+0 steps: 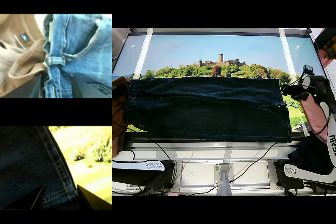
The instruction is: Fold the clothes and pants, and hang the long-sleeved shirts on hangers.
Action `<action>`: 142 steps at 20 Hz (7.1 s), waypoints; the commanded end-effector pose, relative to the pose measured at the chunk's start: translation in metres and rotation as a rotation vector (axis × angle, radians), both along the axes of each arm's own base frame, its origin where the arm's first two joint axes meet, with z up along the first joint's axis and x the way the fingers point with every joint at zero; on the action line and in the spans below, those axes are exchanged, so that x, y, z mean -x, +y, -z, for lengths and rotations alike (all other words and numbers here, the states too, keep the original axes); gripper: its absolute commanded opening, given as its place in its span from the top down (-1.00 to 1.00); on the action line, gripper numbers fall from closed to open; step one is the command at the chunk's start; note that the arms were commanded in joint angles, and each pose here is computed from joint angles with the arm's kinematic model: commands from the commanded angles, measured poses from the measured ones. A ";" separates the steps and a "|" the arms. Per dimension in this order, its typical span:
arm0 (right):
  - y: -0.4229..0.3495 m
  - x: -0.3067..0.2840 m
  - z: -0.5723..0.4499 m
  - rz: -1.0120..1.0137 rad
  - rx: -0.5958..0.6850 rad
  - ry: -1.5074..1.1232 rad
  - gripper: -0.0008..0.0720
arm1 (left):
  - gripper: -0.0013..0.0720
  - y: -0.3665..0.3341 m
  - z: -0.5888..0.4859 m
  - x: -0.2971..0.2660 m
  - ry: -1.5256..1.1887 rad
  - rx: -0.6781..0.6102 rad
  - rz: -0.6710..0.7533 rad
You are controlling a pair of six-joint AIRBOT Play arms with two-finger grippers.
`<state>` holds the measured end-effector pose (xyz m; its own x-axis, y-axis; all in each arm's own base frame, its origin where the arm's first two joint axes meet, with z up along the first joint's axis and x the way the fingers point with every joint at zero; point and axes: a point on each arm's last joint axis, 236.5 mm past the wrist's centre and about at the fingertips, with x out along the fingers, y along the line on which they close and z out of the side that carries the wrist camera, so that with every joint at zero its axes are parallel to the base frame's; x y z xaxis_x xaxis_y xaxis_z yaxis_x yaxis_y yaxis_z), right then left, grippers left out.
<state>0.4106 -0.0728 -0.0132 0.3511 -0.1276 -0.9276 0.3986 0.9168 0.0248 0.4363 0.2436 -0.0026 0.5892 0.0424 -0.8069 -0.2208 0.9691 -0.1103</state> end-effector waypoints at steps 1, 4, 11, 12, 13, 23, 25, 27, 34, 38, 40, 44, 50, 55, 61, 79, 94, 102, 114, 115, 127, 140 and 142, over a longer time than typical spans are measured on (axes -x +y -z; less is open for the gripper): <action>-0.004 -0.005 -0.056 -0.112 0.072 -0.060 -0.26 | -0.27 -0.001 -0.041 0.002 -0.064 -0.062 0.017; -0.015 0.018 -0.091 -0.161 0.158 -0.053 -0.26 | -0.26 -0.006 -0.093 0.007 -0.144 -0.127 0.017; -0.028 0.090 -0.155 -0.194 0.268 -0.037 0.04 | -0.02 -0.014 -0.147 0.088 -0.152 -0.068 -0.114; -0.030 0.098 -0.165 -0.183 0.273 -0.053 0.04 | -0.02 -0.011 -0.133 0.104 -0.128 -0.017 -0.180; -0.031 0.105 -0.172 -0.173 0.278 -0.066 0.04 | -0.03 -0.015 -0.114 0.119 -0.086 0.051 -0.231; -0.028 0.156 -0.134 -0.183 0.272 0.026 0.04 | -0.64 -0.060 0.043 0.207 0.205 0.360 -0.394; -0.024 0.179 -0.113 -0.134 0.246 0.031 0.04 | -0.69 -0.046 0.043 0.213 0.184 0.356 -0.457; -0.018 0.200 -0.097 -0.090 0.216 0.024 0.04 | -0.96 -0.032 0.042 0.211 0.157 0.315 -0.484; -0.012 0.235 -0.074 0.087 0.163 -0.102 0.11 | -0.95 -0.029 0.080 0.193 0.149 0.444 -0.549; -0.011 0.240 -0.081 0.092 0.167 -0.139 0.11 | -0.93 -0.024 0.082 0.179 0.091 0.451 -0.532; -0.010 0.244 -0.081 0.123 0.150 -0.139 0.11 | -0.94 -0.024 0.086 0.179 0.098 0.445 -0.519; -0.009 0.270 -0.079 0.166 0.140 -0.104 0.11 | -0.93 -0.033 0.089 0.161 0.071 0.458 -0.471; -0.008 0.295 -0.074 0.240 0.122 -0.126 0.12 | -0.90 -0.059 0.106 0.135 0.108 0.434 -0.384; -0.007 0.285 -0.079 0.226 0.118 -0.176 0.11 | 0.68 -0.060 0.096 0.132 0.088 0.422 -0.371; 0.025 0.266 -0.072 0.277 -0.071 -0.230 0.02 | 0.80 -0.051 0.029 0.124 -0.059 0.300 -0.345; 0.116 0.303 0.056 0.539 -0.474 0.460 -0.83 | 0.80 -0.039 -0.003 0.120 -0.151 0.210 -0.361; 0.079 0.273 0.105 0.719 -0.362 0.397 -0.61 | 0.80 -0.040 -0.003 0.120 -0.149 0.213 -0.359; 0.070 0.243 0.114 0.698 -0.375 0.242 -0.40 | 0.80 -0.040 -0.003 0.120 -0.149 0.213 -0.359; 0.053 0.194 0.043 0.460 -0.308 0.020 0.92 | 0.80 -0.040 -0.005 0.118 -0.160 0.223 -0.363; 0.053 0.192 0.034 0.458 -0.309 0.018 0.92 | 0.80 -0.041 -0.007 0.116 -0.172 0.234 -0.368; 0.047 0.094 -0.106 0.354 -0.366 -0.429 0.92 | 0.81 -0.038 -0.133 0.094 -0.462 0.160 -0.372; 0.051 -0.029 -0.049 0.391 -0.469 -0.544 0.92 | 0.81 -0.039 -0.077 0.014 -0.432 0.223 -0.420; 0.057 -0.052 -0.042 0.355 -0.451 -0.557 0.92 | 0.81 -0.033 -0.067 0.002 -0.436 0.224 -0.449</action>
<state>0.4284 -0.0213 0.0329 0.7471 0.0312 -0.6640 0.5312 0.5724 0.6246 0.4172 0.2050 0.0767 0.8335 0.1975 -0.5159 -0.4661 0.7527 -0.4650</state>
